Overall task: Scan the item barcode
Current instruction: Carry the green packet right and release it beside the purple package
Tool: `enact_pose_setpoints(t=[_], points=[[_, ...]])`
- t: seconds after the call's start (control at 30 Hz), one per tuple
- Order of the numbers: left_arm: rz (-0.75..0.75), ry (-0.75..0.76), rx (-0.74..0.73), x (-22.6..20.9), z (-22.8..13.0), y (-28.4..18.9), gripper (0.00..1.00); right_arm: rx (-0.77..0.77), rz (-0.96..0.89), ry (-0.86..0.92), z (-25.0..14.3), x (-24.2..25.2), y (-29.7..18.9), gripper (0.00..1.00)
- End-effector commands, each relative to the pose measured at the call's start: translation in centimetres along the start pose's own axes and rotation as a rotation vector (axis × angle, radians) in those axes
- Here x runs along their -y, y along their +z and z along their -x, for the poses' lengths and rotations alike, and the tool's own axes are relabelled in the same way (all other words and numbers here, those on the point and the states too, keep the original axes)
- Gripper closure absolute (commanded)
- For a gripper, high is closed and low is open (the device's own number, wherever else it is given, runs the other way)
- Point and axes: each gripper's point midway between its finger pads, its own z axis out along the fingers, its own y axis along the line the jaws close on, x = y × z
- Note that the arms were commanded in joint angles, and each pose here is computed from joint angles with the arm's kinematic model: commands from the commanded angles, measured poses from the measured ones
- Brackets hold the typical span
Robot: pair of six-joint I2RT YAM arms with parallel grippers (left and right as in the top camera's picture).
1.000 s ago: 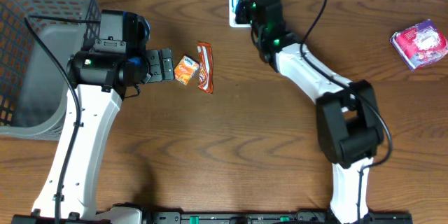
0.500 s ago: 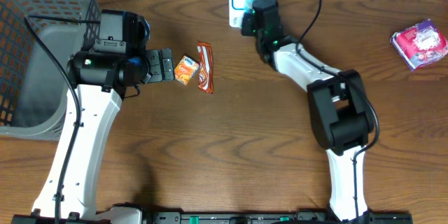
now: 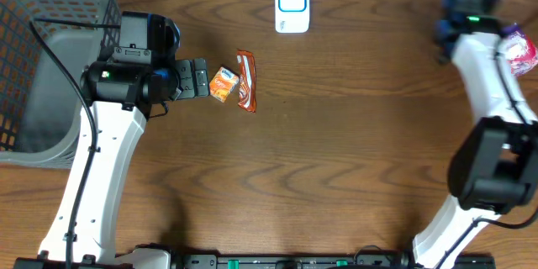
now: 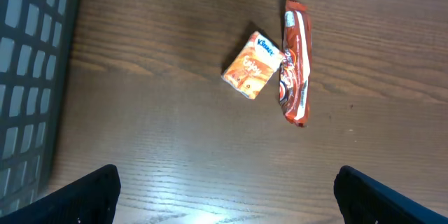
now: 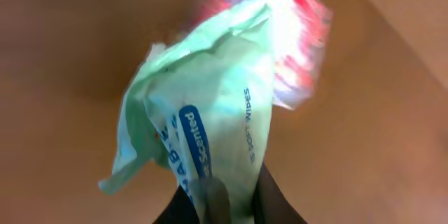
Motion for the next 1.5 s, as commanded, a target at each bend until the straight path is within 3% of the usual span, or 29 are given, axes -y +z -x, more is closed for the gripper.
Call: enact_pose_setpoints(t=[0.0,0.1,0.3,0.43,0.7,1.13,1.27,1.4,1.43,1.47], points=[[0.009,0.006,-0.005,-0.3,0.0,0.1,0.02,-0.09,-0.135,0.293,-2.4,4.2,2.3,0.99],[0.009,0.006,-0.005,-0.3,0.0,0.1,0.02,-0.161,-0.216,0.489,-4.4,7.9,4.2,0.99],[0.009,0.006,-0.005,-0.3,0.0,0.1,0.02,-0.262,-0.18,0.592,-6.8,10.8,7.9,0.99],[0.009,0.006,-0.005,-0.3,0.0,0.1,0.02,-0.242,-0.118,0.657,-6.8,11.2,10.0,0.99],[0.009,0.006,-0.005,-0.3,0.0,0.1,0.02,-0.128,0.116,0.714,-3.5,8.3,12.2,0.98],[0.009,0.006,-0.005,-0.3,0.0,0.1,0.02,-0.133,0.033,0.709,-5.0,8.7,14.0,0.98],[0.009,0.006,-0.005,-0.3,0.0,0.1,0.02,-0.158,0.186,0.719,-4.6,5.3,14.8,0.83],[0.009,0.006,-0.005,-0.3,0.0,0.1,0.02,-0.208,0.324,0.715,-4.9,2.3,15.0,0.83],[0.009,0.006,-0.005,-0.3,0.0,0.1,0.02,-0.209,0.328,0.715,-4.9,2.2,14.9,0.77],[0.009,0.006,-0.005,-0.3,0.0,0.1,0.02,-0.202,0.334,0.716,-4.5,2.3,14.6,0.6]])
